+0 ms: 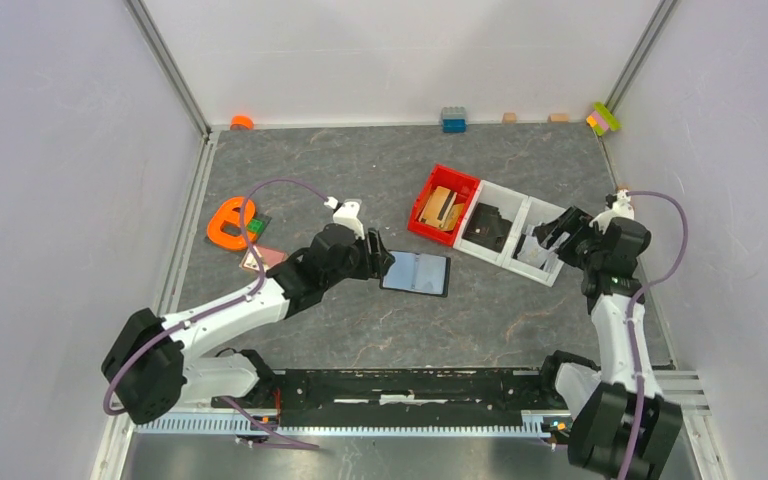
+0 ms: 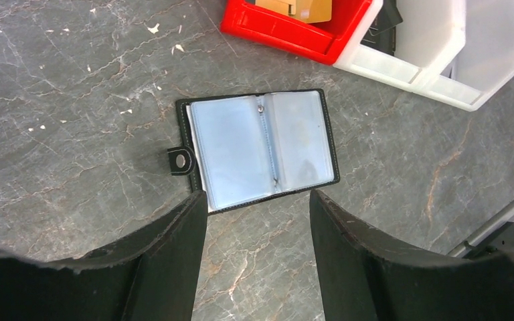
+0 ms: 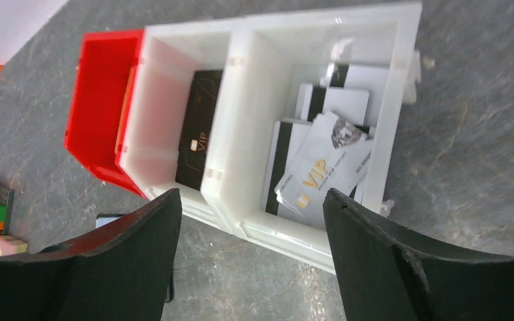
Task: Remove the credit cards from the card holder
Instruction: Place the credit card in the storage box, then pick up the card holder from the center of the board.
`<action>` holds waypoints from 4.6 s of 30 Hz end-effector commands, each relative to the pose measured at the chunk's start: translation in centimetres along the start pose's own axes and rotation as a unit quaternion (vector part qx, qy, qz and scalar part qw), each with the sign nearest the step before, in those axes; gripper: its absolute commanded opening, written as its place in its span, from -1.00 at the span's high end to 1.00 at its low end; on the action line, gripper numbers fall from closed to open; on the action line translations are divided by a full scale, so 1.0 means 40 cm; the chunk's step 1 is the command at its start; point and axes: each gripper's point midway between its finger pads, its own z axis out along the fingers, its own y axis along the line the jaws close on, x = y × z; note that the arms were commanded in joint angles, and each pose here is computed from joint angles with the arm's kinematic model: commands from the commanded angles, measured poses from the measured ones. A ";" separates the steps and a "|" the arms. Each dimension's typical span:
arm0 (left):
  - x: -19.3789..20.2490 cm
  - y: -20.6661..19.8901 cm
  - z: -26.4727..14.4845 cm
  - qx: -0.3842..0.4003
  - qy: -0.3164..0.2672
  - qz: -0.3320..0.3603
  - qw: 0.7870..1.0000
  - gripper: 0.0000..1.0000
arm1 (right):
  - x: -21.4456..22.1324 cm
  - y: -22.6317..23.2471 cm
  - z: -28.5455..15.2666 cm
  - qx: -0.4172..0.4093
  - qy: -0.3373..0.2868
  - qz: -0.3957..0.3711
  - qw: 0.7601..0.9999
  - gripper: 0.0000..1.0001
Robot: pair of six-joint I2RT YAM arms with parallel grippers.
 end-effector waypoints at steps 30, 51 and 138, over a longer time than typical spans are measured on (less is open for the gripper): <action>0.062 0.135 0.158 -0.175 0.122 0.110 0.971 -0.07 | 0.164 0.432 -0.031 -0.285 0.014 -0.191 0.939 -0.77; -0.030 0.115 0.108 -0.119 0.037 0.062 0.990 0.96 | 0.278 0.485 0.014 -0.288 0.057 -0.221 0.930 -0.55; 0.007 0.001 0.120 0.041 0.069 0.035 0.996 0.96 | 0.436 0.478 0.036 -0.274 0.106 -0.176 0.939 -0.81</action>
